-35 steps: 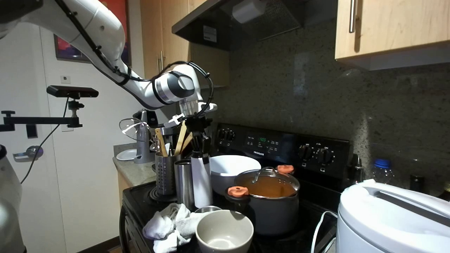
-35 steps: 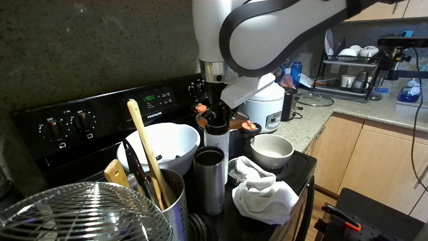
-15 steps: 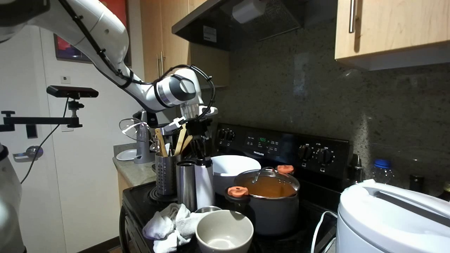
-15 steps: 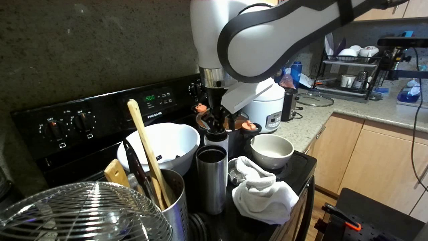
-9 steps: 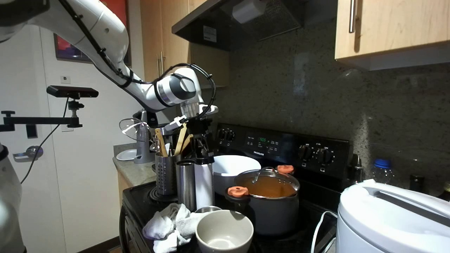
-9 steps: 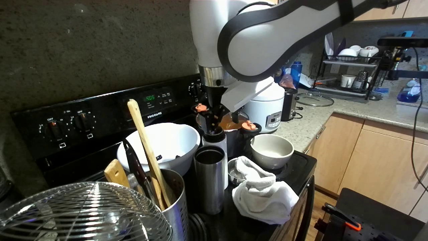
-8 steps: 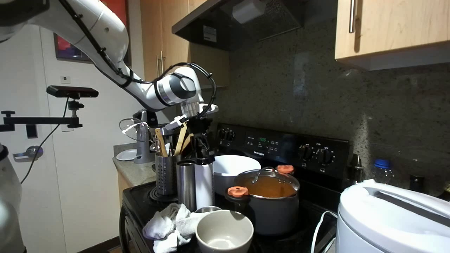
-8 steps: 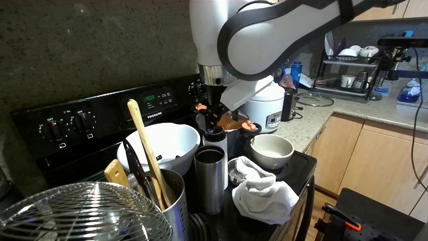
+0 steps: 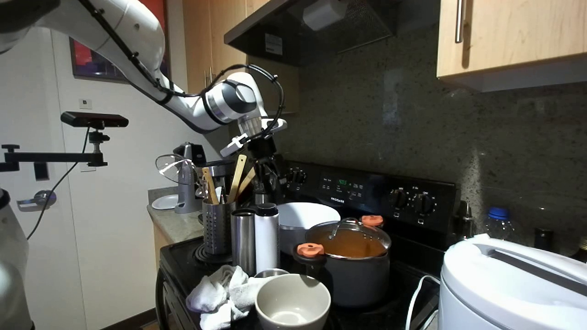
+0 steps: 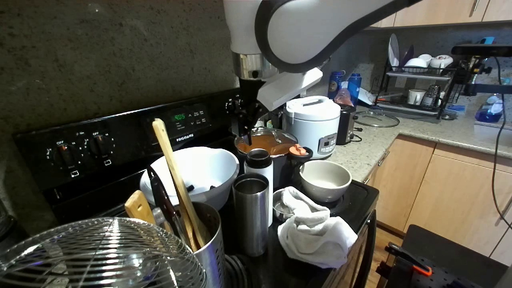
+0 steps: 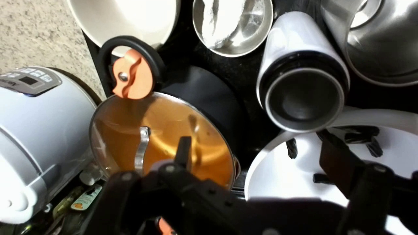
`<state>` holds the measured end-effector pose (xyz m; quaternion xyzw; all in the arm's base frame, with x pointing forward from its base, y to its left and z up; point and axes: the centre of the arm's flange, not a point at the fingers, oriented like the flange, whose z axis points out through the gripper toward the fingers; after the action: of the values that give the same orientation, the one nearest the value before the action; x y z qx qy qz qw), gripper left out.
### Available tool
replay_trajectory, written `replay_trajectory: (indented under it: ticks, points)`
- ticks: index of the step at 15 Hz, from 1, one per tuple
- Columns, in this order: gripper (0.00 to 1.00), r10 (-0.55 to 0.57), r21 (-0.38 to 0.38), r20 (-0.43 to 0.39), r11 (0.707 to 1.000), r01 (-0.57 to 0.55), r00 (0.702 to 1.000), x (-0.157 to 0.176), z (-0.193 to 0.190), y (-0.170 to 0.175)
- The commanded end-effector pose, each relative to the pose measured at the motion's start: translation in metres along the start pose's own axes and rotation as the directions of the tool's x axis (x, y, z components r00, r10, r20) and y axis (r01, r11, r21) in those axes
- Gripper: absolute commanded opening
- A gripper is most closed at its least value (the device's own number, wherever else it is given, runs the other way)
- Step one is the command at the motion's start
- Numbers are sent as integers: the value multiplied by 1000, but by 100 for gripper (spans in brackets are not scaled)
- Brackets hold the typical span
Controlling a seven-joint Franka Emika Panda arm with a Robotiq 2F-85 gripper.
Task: Put the white flask on the table
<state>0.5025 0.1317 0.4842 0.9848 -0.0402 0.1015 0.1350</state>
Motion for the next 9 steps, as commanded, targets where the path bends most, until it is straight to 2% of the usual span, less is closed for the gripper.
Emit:
replay_trajectory:
  ticks: [1, 4, 9]
  points:
    - [100, -7, -3, -37, 1000, 7, 999, 10, -42, 9]
    - [100, -40, 46, -26, 998, 41, 999, 9, -71, 13]
    - [100, -143, 154, 43, 979, 135, 989, -8, -103, 26]
